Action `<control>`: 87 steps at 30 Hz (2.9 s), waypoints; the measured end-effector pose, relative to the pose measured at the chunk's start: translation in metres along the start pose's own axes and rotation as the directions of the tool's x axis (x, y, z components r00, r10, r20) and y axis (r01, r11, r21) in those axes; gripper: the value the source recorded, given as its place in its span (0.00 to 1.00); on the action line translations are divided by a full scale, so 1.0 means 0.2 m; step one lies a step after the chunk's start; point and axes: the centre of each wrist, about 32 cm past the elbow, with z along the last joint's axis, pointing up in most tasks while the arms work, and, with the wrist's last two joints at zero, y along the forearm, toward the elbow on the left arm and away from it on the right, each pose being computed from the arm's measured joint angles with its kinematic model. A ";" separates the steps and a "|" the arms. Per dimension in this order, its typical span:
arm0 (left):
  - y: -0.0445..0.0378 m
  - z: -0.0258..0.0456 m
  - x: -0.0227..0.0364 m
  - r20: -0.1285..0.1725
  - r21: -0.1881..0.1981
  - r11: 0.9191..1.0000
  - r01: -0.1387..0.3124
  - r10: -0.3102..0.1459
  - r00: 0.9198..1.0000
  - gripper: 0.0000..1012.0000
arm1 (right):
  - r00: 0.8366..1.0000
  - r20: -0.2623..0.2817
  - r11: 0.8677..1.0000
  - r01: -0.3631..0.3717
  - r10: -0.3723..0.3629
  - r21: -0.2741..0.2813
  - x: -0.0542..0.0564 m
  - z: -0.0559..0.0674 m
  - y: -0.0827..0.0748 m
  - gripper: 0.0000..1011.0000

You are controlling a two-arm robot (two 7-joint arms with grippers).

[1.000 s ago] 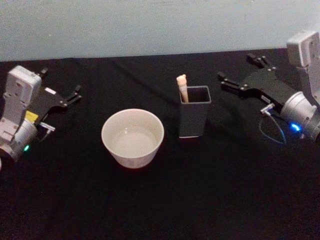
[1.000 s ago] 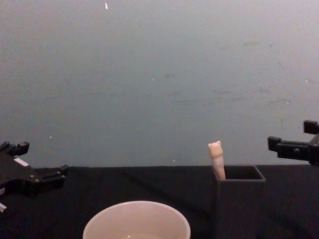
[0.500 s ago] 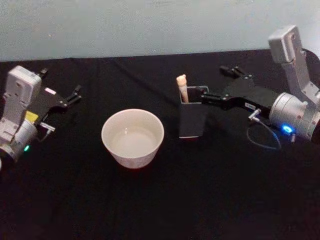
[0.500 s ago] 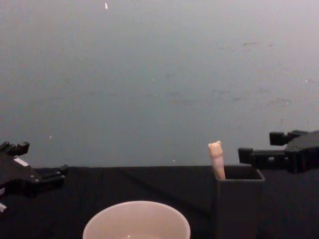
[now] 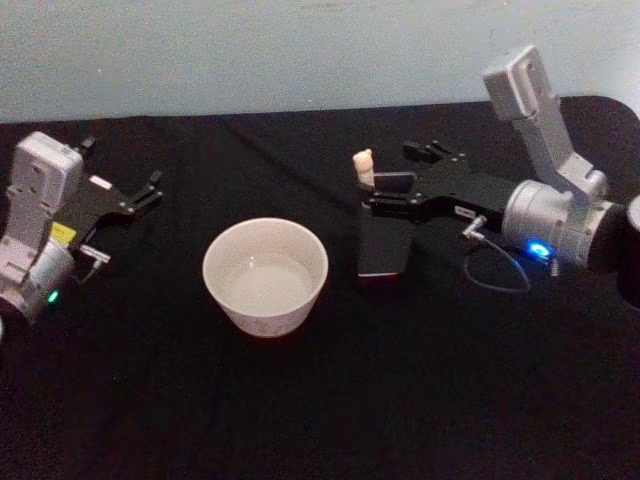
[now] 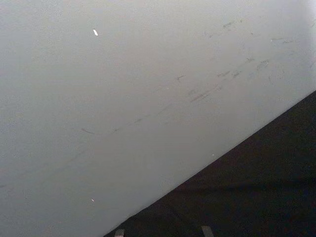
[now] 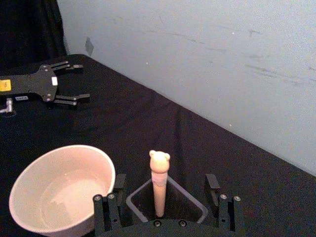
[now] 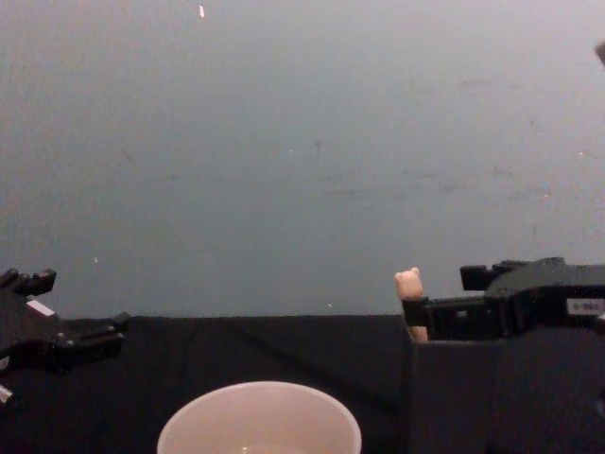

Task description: Pick up the stirring spoon with one hand, stir inside the cup, then place it back in its original position.

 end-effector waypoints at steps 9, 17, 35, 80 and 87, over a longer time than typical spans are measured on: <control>0.000 0.000 0.000 0.000 0.000 1.000 0.000 0.000 1.000 0.99 | 1.000 -0.009 1.000 -0.014 0.014 -0.017 0.00 0.02 0.07 0.99; 0.000 0.000 0.000 0.000 0.000 1.000 0.000 0.000 1.000 0.99 | 1.000 -0.017 0.999 -0.006 0.005 -0.036 0.00 0.04 0.13 0.99; 0.000 0.000 0.000 0.000 0.000 1.000 0.000 0.000 1.000 0.99 | 1.000 -0.020 0.999 -0.003 0.002 -0.053 -0.01 0.03 0.17 0.99; 0.000 0.000 0.000 0.000 0.000 1.000 0.000 0.000 1.000 0.99 | 1.000 -0.015 0.999 -0.001 0.000 -0.052 -0.01 0.03 0.17 0.21; 0.000 0.000 0.000 0.000 0.000 1.000 0.000 0.000 1.000 0.99 | 1.000 -0.015 0.999 -0.001 0.000 -0.052 -0.01 0.03 0.17 0.19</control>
